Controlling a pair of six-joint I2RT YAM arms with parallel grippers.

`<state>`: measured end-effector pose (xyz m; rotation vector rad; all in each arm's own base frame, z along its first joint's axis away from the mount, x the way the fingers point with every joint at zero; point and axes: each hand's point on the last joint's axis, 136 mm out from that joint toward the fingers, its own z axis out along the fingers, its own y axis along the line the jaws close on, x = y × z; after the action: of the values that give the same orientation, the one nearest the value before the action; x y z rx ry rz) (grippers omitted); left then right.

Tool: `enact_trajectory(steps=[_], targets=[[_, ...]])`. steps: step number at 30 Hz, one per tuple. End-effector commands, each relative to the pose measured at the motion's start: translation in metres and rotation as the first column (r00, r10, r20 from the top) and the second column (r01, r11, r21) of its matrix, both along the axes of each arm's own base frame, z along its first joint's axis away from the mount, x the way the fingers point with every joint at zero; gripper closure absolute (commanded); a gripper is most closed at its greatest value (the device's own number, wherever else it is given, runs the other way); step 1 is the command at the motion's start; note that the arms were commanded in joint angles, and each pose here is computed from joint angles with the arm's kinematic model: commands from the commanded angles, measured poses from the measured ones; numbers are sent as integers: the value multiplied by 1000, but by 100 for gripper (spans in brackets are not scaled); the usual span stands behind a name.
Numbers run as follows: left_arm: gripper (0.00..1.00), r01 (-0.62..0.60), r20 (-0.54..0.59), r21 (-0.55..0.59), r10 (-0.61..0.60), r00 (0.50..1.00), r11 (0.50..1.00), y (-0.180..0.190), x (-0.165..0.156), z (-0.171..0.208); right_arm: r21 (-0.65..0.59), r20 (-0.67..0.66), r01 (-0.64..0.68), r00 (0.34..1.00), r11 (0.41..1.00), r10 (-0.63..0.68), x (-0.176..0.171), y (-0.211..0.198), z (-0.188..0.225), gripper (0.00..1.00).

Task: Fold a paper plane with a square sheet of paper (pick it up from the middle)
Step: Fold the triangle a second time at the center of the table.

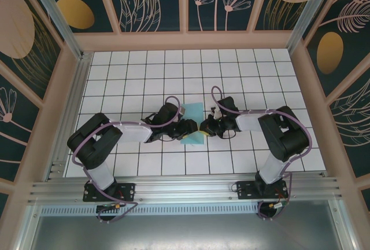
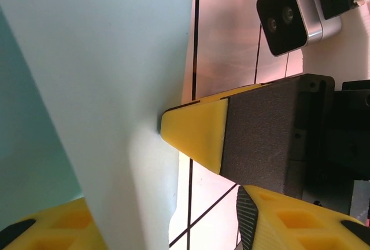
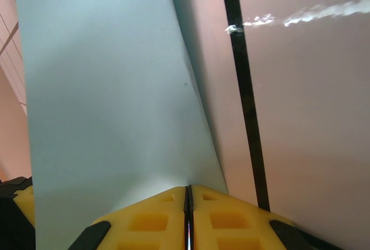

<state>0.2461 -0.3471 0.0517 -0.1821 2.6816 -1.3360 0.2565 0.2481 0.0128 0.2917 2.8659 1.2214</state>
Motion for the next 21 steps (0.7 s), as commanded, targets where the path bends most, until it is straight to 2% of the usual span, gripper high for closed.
enact_trajectory(steps=[1,10,21], targets=[[49,14,33,-79,-12,999,997,-6,-2,26,-193,-130,7,991,981,-33,-32,-33,-57,87],[48,15,31,-101,-12,999,995,-1,-10,34,-201,-127,7,991,980,-33,-31,-33,-58,87],[51,-24,33,-185,30,999,982,-18,8,41,-191,-126,-3,992,982,-22,-33,-33,-59,87]])
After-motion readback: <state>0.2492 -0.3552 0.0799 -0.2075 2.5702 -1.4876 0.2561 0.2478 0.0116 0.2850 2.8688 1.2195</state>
